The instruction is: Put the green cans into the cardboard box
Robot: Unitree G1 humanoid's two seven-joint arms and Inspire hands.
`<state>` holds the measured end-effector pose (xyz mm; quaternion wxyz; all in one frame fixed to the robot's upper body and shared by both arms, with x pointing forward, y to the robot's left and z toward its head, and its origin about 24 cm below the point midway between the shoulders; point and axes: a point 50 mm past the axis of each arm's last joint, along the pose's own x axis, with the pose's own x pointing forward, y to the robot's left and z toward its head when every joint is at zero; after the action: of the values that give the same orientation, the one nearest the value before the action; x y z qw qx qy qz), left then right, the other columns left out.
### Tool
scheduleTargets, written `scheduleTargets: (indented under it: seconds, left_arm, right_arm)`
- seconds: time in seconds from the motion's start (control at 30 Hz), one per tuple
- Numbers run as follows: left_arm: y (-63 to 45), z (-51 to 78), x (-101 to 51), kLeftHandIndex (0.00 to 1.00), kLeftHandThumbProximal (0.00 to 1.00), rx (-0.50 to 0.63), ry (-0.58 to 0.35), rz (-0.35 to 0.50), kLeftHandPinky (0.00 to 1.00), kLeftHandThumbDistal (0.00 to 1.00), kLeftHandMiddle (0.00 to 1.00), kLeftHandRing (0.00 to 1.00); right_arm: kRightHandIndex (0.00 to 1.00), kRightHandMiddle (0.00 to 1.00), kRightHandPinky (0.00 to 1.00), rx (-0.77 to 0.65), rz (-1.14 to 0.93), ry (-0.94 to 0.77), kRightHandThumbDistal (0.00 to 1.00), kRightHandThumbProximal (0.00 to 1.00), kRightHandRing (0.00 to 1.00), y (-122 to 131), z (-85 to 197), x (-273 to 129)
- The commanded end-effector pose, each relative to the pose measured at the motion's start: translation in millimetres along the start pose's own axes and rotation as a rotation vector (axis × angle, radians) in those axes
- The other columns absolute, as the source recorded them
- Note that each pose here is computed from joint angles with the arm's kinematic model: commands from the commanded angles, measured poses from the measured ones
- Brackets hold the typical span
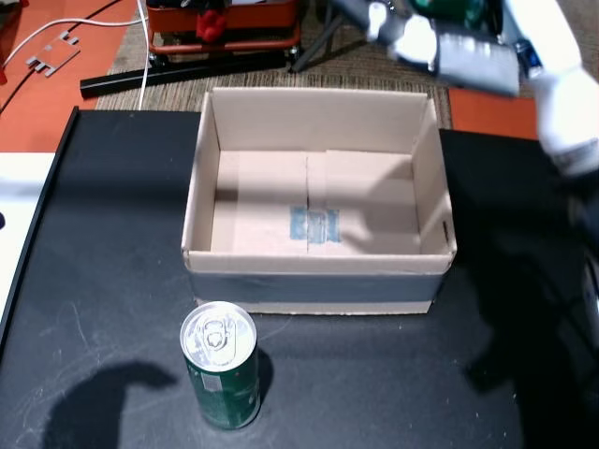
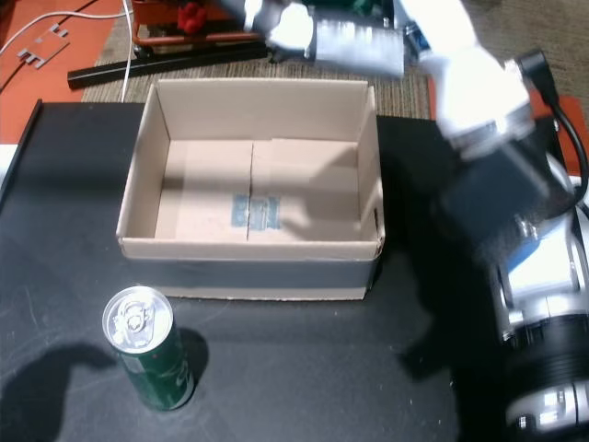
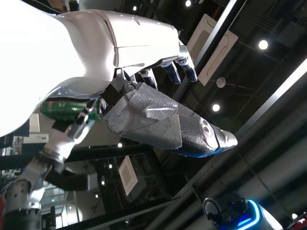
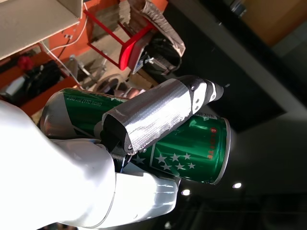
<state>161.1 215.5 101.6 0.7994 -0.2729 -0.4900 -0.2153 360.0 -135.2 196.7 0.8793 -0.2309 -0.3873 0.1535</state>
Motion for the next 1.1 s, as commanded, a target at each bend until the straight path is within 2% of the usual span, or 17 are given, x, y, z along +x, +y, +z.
scheduleTargets:
  seconds: [0.0, 0.1, 0.13, 0.2, 0.23, 0.3, 0.47, 0.67, 0.77, 0.9, 0.97, 1.07]
  left_arm:
    - [-1.3, -2.1, -4.1, 0.61, 0.58, -0.011, -0.01, 0.017, 0.85, 0.84, 0.69, 0.86]
    - [-1.4, -2.7, -4.1, 0.6, 0.56, -0.01, -0.01, 0.022, 0.84, 0.82, 0.68, 0.85]
    - [-1.4, -2.8, -3.8, 0.6, 0.56, -0.008, -0.011, 0.022, 0.84, 0.81, 0.68, 0.85]
    - [-1.5, -3.0, -3.3, 0.6, 0.55, -0.006, -0.01, 0.024, 0.84, 0.82, 0.67, 0.85]
    - [-1.6, -3.1, -3.0, 0.6, 0.55, -0.007, -0.009, 0.022, 0.84, 0.82, 0.67, 0.85]
    - [-1.7, -3.8, -2.7, 0.6, 0.58, -0.013, -0.01, 0.018, 0.84, 0.83, 0.68, 0.85]
    - [-2.0, -5.8, -1.6, 0.6, 0.56, -0.022, -0.015, 0.016, 0.84, 0.82, 0.68, 0.85]
    - [-2.8, -7.8, -2.7, 0.61, 0.54, -0.044, -0.021, 0.028, 0.83, 0.83, 0.69, 0.84]
    - [-3.9, -8.7, -2.8, 0.61, 0.53, -0.054, -0.021, 0.026, 0.83, 0.8, 0.69, 0.84]
    - [-4.3, -8.0, -3.2, 0.61, 0.53, -0.039, -0.021, 0.027, 0.83, 0.81, 0.69, 0.84]
    - [-4.1, -7.6, -3.2, 0.61, 0.54, -0.036, -0.022, 0.026, 0.83, 0.8, 0.69, 0.84]
    - [-4.1, -8.3, -2.3, 0.61, 0.53, -0.042, -0.025, 0.023, 0.84, 0.8, 0.69, 0.84]
  right_arm:
    - [0.06, 0.29, 0.23, 0.007, -0.011, 0.003, 0.6, 0.17, 0.42, 2, 1, 16]
    - [0.06, 0.3, 0.25, -0.008, 0.021, 0.065, 0.56, 0.2, 0.44, 9, -7, 26]
    - [0.08, 0.31, 0.25, -0.008, 0.036, 0.09, 0.54, 0.18, 0.45, 13, -10, 29]
    - [0.11, 0.33, 0.24, -0.012, 0.058, 0.12, 0.58, 0.16, 0.45, 20, -12, 34]
    - [0.11, 0.33, 0.23, -0.02, 0.07, 0.131, 0.57, 0.14, 0.44, 24, -13, 36]
    - [0.09, 0.3, 0.24, -0.029, 0.107, 0.164, 0.55, 0.09, 0.42, 35, -16, 38]
    - [0.11, 0.32, 0.25, -0.052, 0.191, 0.208, 0.57, 0.05, 0.44, 56, -21, 37]
    - [0.08, 0.3, 0.26, -0.114, 0.318, 0.278, 0.52, 0.11, 0.43, 81, -28, 30]
    - [0.11, 0.3, 0.24, -0.138, 0.397, 0.305, 0.51, 0.1, 0.41, 88, -32, 25]
    - [0.12, 0.31, 0.23, -0.173, 0.481, 0.343, 0.57, 0.14, 0.41, 91, -37, 18]
    - [0.1, 0.3, 0.22, -0.187, 0.518, 0.366, 0.61, 0.16, 0.4, 93, -40, 15]
    - [0.1, 0.32, 0.23, -0.171, 0.534, 0.396, 0.61, 0.18, 0.41, 93, -44, 11]
